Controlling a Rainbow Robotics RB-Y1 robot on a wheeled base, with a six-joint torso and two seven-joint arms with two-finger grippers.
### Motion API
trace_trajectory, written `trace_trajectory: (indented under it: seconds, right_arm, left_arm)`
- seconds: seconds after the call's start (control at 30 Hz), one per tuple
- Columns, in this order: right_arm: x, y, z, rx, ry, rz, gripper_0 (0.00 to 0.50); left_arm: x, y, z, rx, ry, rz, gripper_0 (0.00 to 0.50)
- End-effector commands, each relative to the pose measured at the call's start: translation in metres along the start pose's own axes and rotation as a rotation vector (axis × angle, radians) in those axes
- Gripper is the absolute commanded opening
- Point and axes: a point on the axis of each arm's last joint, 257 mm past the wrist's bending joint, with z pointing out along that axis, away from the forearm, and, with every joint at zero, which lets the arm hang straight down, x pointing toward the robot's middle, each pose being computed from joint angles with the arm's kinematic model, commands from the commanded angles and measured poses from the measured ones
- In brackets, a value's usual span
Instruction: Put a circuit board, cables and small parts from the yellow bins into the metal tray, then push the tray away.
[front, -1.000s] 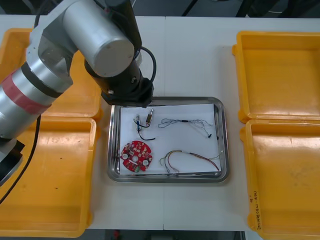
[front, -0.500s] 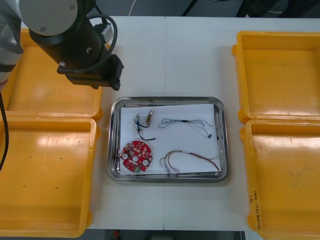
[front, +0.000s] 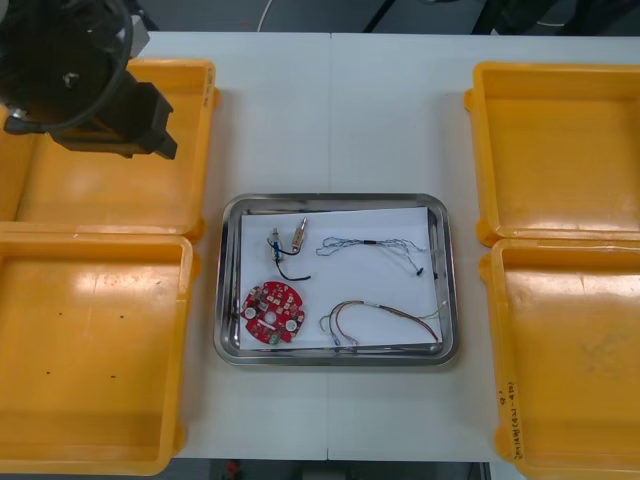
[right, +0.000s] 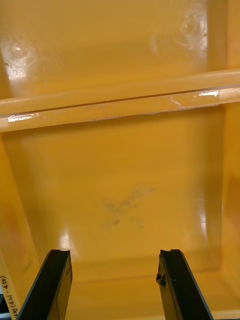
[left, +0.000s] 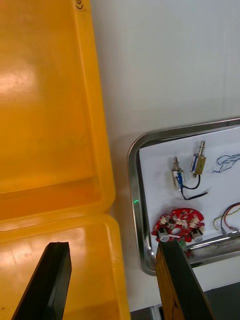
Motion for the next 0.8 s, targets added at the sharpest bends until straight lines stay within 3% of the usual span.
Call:
trace_trajectory:
  seconds: [0.03, 0.43, 0.7, 0.8]
  right_arm:
    - [0.004, 0.003, -0.003, -0.004, -0.006, 0.039, 0.500]
    - [0.004, 0.003, -0.003, -0.006, -0.004, 0.041, 0.500]
    - [0.003, 0.004, -0.007, 0.000, -0.008, 0.021, 0.500]
    - [0.002, 0.006, -0.010, -0.002, -0.002, 0.001, 0.500]
  left_arm:
    - [0.009, 0.032, -0.018, -0.041, -0.035, 0.064, 0.500]
    - [0.036, 0.079, -0.025, -0.093, -0.053, 0.018, 0.500]
    - [0.055, 0.111, -0.020, -0.173, -0.043, 0.032, 0.500]
    - [0.062, 0.117, -0.019, -0.180, -0.032, 0.014, 0.500]
